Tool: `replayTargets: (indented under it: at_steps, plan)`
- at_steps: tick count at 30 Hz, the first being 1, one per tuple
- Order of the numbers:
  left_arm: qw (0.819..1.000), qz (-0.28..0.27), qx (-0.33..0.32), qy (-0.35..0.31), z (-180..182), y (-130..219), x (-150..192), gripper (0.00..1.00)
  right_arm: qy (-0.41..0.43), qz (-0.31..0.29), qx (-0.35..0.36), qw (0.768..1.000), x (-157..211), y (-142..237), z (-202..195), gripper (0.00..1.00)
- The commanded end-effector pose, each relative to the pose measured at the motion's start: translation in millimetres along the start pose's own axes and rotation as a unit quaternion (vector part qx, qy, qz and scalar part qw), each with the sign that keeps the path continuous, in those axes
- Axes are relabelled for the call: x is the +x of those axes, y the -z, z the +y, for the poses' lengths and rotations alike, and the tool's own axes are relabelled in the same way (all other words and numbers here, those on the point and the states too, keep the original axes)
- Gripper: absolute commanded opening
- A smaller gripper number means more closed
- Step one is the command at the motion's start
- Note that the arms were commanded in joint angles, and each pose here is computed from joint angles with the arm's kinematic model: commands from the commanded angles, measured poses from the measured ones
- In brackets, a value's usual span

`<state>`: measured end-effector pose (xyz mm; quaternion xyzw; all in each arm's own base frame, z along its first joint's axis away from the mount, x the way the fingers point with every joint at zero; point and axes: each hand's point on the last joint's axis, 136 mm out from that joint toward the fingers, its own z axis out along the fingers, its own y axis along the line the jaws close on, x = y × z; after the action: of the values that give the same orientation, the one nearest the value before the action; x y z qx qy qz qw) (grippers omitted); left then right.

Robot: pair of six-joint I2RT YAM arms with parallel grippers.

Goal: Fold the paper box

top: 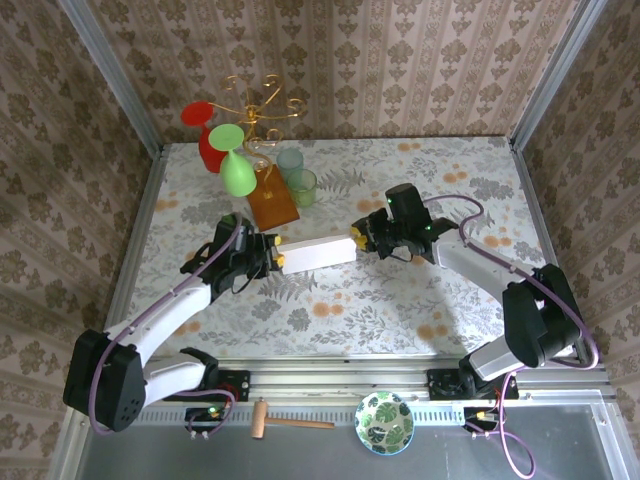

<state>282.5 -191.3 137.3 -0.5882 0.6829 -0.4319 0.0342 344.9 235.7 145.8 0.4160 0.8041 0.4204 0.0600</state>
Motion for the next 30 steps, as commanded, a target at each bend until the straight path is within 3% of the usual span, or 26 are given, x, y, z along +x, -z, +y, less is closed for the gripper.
replayTargets:
  at_steps: [1, 5, 12, 19, 30]
  plan:
    - [0.999, -0.026, -0.02, 0.041, 13.2, -2.8, -20.8, 0.39, -0.004, -0.007, 0.033, 0.999, -8.8, -9.3, -19.9, 0.22]
    - [1.0, -0.023, -0.005, 0.013, 0.2, 3.9, -24.2, 0.47, -0.006, -0.008, 0.039, 0.999, -11.0, -12.4, -21.9, 0.19]
    - [0.999, -0.018, -0.006, -0.026, 0.2, 23.4, -20.4, 0.5, -0.01, -0.015, 0.047, 0.999, -15.7, -14.4, -20.7, 0.17]
    - [0.996, 0.02, 0.011, -0.084, -11.4, 31.9, -0.5, 0.49, -0.011, -0.015, 0.051, 0.999, -16.3, -14.8, -18.0, 0.16]
    - [0.994, 0.044, 0.013, -0.099, -15.6, 19.9, 12.0, 0.46, -0.014, -0.016, 0.054, 0.998, -16.0, -13.7, -22.9, 0.15]
